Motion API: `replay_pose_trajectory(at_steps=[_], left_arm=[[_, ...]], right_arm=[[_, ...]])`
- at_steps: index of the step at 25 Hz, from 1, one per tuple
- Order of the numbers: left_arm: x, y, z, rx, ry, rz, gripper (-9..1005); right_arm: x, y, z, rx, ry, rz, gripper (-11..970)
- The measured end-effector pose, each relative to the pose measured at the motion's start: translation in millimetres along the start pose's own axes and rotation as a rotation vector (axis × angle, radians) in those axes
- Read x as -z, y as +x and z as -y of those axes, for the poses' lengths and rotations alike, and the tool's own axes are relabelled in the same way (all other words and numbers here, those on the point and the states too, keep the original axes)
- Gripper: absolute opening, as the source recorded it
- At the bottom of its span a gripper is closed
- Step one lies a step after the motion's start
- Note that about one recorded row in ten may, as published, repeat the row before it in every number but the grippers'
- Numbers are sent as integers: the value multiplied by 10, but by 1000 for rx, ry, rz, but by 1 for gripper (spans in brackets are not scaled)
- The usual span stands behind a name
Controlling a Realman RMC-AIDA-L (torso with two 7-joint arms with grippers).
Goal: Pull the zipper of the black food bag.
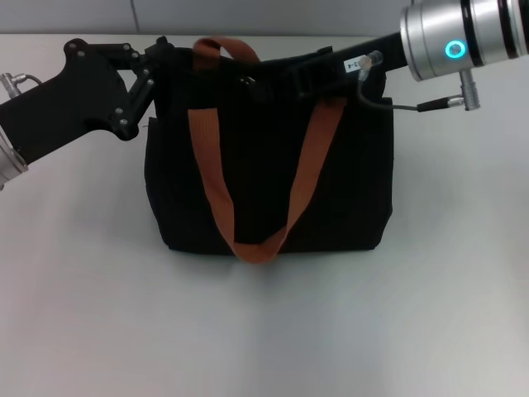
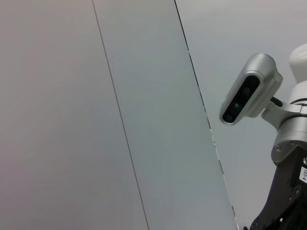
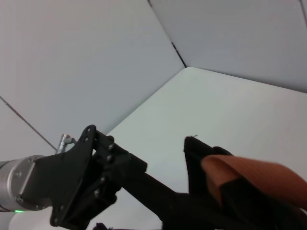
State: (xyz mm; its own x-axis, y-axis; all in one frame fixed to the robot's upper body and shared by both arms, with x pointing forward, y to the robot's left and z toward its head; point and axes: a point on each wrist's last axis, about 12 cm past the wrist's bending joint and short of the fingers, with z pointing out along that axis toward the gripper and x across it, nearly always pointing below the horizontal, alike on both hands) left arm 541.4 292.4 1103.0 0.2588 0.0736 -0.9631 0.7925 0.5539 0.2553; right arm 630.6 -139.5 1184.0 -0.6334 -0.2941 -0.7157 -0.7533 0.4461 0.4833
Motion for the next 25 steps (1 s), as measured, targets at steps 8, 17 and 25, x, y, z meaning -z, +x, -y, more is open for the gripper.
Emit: replay_pose_trajectory(at_steps=[8, 17, 25], left_arm=[[11, 3, 1, 4, -8, 3, 50], [11, 11, -2, 5, -14, -2, 51], [14, 9, -22, 5, -23, -6, 52]], right_arm=[[163, 89, 118, -33, 37, 30, -1], [392, 229, 222, -49, 89, 70, -1], [590, 326, 292, -83, 111, 101, -2]])
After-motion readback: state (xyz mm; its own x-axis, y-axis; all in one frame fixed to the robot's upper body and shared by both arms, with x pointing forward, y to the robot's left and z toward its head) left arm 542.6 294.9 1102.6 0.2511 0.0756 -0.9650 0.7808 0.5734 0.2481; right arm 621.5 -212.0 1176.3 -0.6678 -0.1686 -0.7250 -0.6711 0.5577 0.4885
